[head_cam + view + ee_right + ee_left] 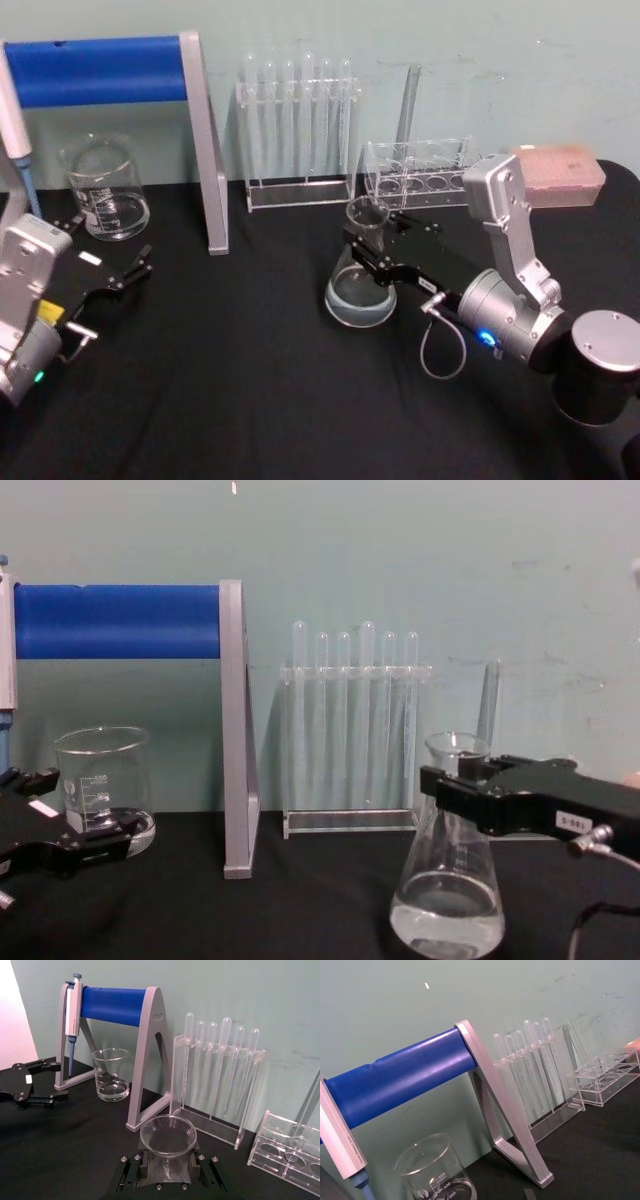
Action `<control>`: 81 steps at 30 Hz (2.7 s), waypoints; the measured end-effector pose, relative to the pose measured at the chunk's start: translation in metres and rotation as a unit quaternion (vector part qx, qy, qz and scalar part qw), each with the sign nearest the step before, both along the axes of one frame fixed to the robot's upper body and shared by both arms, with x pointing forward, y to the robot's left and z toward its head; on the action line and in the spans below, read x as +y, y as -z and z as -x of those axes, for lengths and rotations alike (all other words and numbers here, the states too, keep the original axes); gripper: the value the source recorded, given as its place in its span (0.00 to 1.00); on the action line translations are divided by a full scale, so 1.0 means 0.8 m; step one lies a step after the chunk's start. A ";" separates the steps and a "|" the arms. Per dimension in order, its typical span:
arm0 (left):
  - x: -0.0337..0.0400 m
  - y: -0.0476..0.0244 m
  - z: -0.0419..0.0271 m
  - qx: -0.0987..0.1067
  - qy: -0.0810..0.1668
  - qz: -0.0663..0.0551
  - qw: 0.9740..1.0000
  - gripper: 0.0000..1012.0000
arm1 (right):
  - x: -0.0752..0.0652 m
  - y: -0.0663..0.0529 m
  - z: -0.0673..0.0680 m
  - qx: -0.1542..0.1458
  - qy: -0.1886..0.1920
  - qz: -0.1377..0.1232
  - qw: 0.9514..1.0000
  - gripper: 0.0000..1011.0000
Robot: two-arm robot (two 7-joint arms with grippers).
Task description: Grasp the erlenmeyer flask with one hand, shake it three times, then place it back.
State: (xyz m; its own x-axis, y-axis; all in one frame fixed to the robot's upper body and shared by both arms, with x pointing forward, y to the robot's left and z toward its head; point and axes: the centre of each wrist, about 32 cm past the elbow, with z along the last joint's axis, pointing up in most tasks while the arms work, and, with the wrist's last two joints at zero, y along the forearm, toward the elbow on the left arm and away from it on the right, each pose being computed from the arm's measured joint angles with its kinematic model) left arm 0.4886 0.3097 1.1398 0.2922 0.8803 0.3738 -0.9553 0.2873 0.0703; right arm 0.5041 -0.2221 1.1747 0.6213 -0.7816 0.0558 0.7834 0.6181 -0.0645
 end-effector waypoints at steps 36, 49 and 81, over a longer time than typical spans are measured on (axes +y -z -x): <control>0.0000 0.0000 0.0000 0.000 0.000 0.000 1.000 0.99 | 0.006 0.014 0.002 0.022 -0.002 0.014 1.000 0.44; 0.0000 0.0000 0.0000 0.000 0.000 0.000 1.000 0.99 | 0.006 0.014 0.002 0.022 -0.001 0.014 1.000 0.46; 0.0000 0.0000 0.0000 0.000 0.000 0.000 1.000 0.99 | -0.010 0.014 0.012 0.025 -0.003 0.010 1.000 0.99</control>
